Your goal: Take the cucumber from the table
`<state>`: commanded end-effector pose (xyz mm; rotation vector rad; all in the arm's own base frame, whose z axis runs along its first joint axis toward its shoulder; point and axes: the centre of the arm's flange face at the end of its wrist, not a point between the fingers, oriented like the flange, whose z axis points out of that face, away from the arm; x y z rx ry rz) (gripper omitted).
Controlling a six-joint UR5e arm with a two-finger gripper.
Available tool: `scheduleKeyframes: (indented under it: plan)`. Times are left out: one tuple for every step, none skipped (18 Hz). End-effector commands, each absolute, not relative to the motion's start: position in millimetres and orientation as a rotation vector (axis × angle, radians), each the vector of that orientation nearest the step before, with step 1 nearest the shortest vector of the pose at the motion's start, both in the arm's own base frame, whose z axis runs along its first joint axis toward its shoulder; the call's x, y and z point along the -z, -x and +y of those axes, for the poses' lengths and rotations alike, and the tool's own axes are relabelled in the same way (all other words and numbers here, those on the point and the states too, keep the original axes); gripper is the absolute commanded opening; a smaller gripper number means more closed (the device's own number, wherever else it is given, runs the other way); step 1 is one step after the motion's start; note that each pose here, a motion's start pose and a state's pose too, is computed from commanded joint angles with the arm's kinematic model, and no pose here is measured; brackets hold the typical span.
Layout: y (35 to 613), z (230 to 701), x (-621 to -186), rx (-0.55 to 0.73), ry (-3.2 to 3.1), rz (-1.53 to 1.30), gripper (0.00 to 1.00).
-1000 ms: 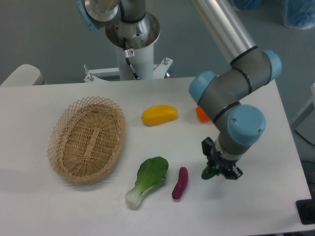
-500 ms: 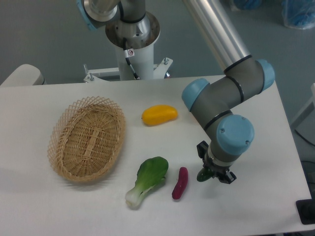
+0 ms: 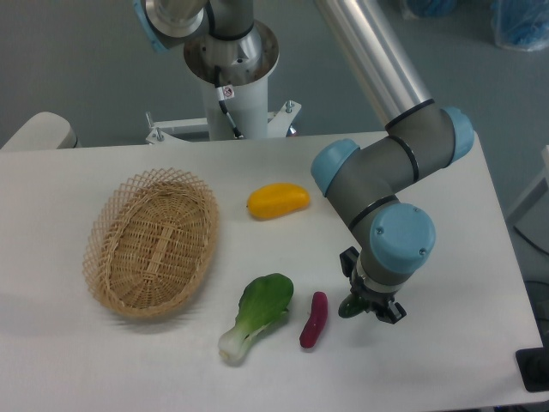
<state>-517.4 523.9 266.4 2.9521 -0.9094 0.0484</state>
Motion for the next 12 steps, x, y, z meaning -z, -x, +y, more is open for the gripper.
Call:
scheduleKeyframes:
  plan:
    - [517.7,524.1,-267.1,-0.046,-2.952,-0.912,0.13]
    - [517.8,524.2,-267.3,-0.044,-2.952,-0.912,0.13]
    - [517.9,524.3,-266.2,-0.046,-2.952,-0.912,0.13]
    - [517.9,524.3,-266.2,-0.046,-2.951,-0.914,0.13]
    - [518.2,524.5,-266.5,-0.042,-2.947,-0.932,0.13]
    - [518.0,524.3,-266.2,-0.048,-2.932,-0.975,0.13]
    - [518.0,524.2,-264.5,-0.050,-2.919,-1.010,0.14]
    - [517.7,524.0,-263.8,-0.053,-2.912,-1.028,0.14]
    - [517.3,523.9,-264.3,-0.052,-2.913,-1.031,0.14]
    - [517.3,523.7,-263.8,-0.051,-2.912,-1.031,0.14]
    - [516.8,523.4,-262.9,-0.056,-2.911,-1.031,0.14]
    - [516.1,524.3,-263.0,-0.054,-2.912,-1.033,0.14]
